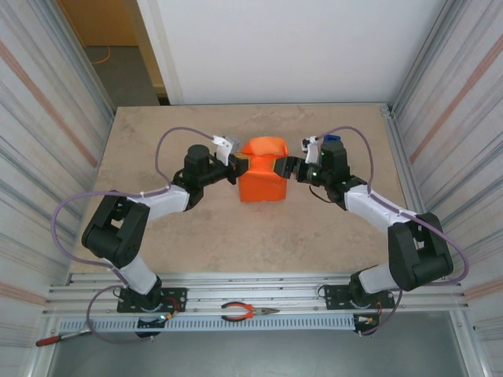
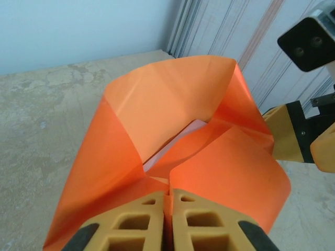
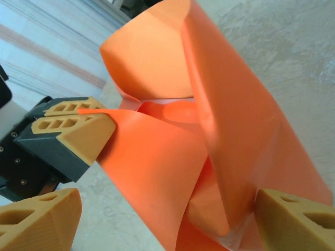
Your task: Wrap the gift box in paper
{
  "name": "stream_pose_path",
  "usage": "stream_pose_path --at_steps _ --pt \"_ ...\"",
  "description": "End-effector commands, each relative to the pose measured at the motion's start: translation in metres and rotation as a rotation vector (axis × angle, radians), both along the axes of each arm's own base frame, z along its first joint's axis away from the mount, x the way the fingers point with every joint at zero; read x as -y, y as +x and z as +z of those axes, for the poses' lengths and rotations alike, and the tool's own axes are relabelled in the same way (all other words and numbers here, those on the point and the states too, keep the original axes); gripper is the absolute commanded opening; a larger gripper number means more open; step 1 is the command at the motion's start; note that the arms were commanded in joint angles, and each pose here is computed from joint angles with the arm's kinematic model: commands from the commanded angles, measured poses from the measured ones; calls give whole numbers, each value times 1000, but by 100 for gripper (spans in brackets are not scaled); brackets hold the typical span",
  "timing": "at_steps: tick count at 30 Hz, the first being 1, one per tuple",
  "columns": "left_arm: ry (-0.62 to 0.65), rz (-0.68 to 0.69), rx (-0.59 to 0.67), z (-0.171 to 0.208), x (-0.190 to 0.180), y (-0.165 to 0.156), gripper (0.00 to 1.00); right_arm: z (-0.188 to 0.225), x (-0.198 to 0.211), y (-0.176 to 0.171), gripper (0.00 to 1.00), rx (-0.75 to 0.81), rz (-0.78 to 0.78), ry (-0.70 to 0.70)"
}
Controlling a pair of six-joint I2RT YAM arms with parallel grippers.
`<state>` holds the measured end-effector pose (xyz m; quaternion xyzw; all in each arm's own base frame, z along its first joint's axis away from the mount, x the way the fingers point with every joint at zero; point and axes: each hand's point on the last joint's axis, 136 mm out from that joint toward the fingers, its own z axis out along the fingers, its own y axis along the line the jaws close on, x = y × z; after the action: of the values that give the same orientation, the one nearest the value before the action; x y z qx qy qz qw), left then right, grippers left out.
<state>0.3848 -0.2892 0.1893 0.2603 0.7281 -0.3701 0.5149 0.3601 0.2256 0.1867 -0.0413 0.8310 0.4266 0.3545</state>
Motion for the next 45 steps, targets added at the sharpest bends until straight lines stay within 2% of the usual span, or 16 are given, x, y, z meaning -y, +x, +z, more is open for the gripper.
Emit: stream_pose_path --at_steps 1,3,6,8,9,11,12,14,18,21,25,31,41,45 --pt "-24 22 72 22 -5 -1 13 -1 12 18 85 50 -81 -122" --pt "-31 31 70 25 -6 -1 16 -4 14 24 85 60 -103 -152" --pt "-49 64 73 34 -12 -1 25 -11 11 32 85 58 -100 -193" --pt "-74 139 68 43 -25 4 44 -17 8 34 85 49 -86 -208" --pt "-97 210 62 49 -39 10 56 -20 7 34 84 45 -80 -213" --pt "-161 348 49 55 -69 15 73 -23 6 33 84 36 -71 -216" --pt "-199 413 40 59 -84 17 79 -24 5 32 84 33 -67 -212" --pt "-235 475 23 61 -102 14 84 -26 4 30 84 30 -56 -204" --pt "-173 492 -8 60 -101 5 88 -27 2 25 84 23 -43 -184" --pt "-81 462 -21 61 -85 2 89 -21 0 22 84 32 -35 -166" --pt "-25 463 -17 62 -63 -5 90 -17 -3 23 84 31 -20 -153" --pt "68 431 -37 31 -31 -12 90 -26 -8 24 83 7 -7 -137" --pt "234 540 2 -7 -29 24 89 -28 -10 17 81 -8 8 -129" --pt "262 559 -11 -20 -34 34 85 -12 -4 20 89 35 -27 -136"
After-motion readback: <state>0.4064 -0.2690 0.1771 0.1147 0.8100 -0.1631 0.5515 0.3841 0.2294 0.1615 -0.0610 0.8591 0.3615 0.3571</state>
